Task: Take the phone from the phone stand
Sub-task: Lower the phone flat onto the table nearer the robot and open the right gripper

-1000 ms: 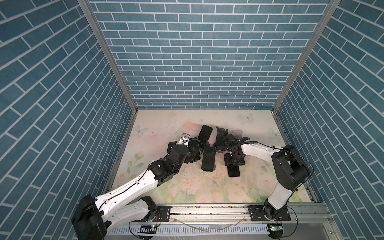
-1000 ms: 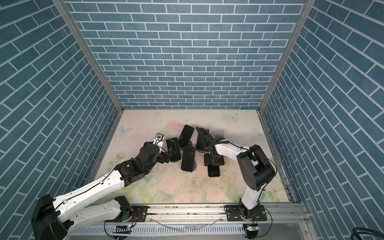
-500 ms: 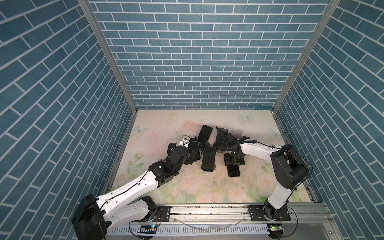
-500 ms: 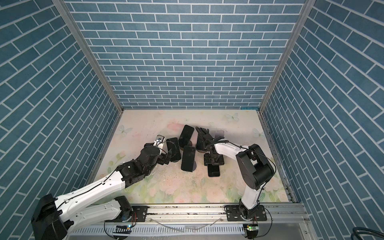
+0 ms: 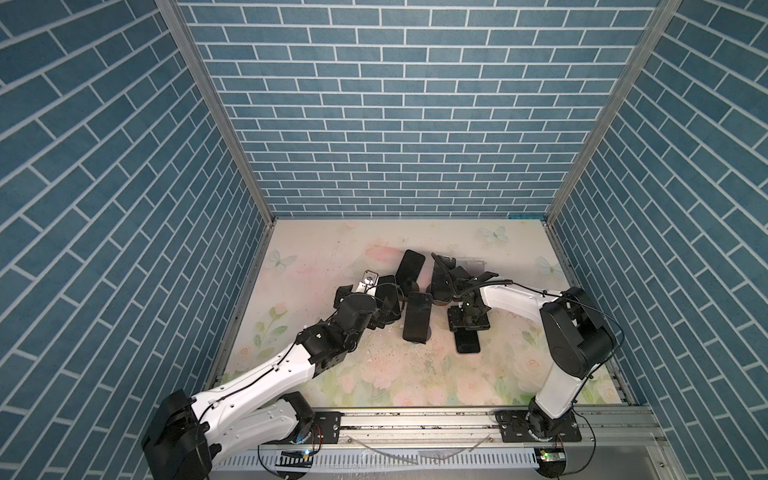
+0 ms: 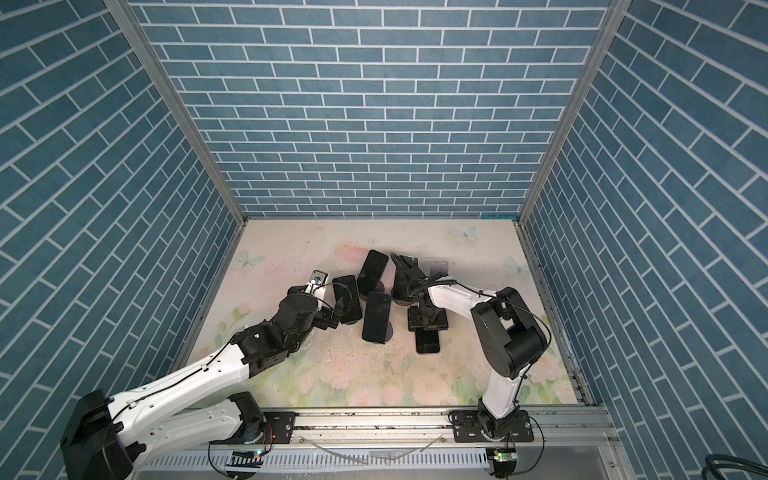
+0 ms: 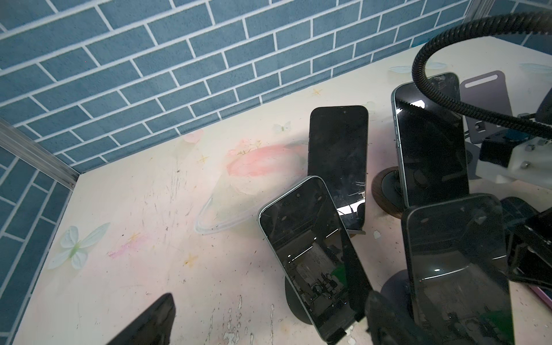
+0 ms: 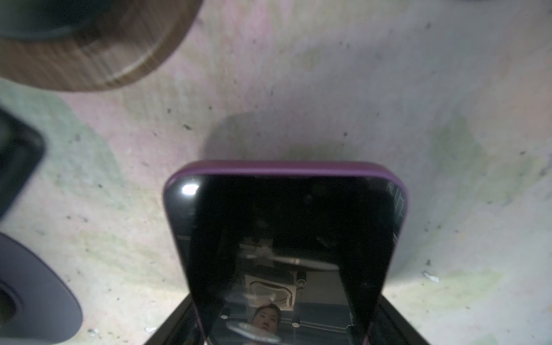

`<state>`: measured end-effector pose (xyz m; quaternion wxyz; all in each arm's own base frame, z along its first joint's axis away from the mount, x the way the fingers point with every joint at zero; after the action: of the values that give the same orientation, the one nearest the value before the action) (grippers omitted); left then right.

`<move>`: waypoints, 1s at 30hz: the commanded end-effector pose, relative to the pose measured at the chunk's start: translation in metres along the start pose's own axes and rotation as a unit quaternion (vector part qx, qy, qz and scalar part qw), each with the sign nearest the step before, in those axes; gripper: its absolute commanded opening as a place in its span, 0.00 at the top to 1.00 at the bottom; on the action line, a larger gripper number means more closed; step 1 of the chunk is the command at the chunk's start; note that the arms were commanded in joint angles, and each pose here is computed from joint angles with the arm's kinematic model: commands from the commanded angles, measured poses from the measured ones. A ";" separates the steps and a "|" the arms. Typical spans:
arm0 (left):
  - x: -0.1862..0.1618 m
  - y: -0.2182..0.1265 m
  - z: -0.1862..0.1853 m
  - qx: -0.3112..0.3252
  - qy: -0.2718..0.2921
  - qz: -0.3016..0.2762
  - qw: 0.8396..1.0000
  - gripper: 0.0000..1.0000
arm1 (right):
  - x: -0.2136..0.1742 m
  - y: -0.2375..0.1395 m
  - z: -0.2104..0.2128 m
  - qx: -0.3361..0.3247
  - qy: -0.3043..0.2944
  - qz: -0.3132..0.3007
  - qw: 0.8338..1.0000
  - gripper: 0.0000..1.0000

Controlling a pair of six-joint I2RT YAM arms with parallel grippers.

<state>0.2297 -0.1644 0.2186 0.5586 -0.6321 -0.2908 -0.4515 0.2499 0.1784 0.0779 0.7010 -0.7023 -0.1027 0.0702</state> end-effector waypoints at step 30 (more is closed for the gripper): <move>-0.002 -0.005 0.003 0.004 0.004 -0.003 1.000 0.00 | 0.021 -0.052 -0.006 -0.026 -0.005 -0.122 0.992 0.15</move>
<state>0.2282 -0.1622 0.2189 0.5583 -0.6310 -0.2938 -0.4515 0.2580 0.1779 0.0962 0.6943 -0.7052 -0.1396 0.0343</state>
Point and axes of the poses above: each gripper's point midway between its finger pads, its own y axis out along the fingers, its own z axis along the line the jaws close on, x = y × z, the point moved 6 cm from there along -y, back along the fingers, and after that the axes turned 8 degrees about -y, right-handed, at the moved point
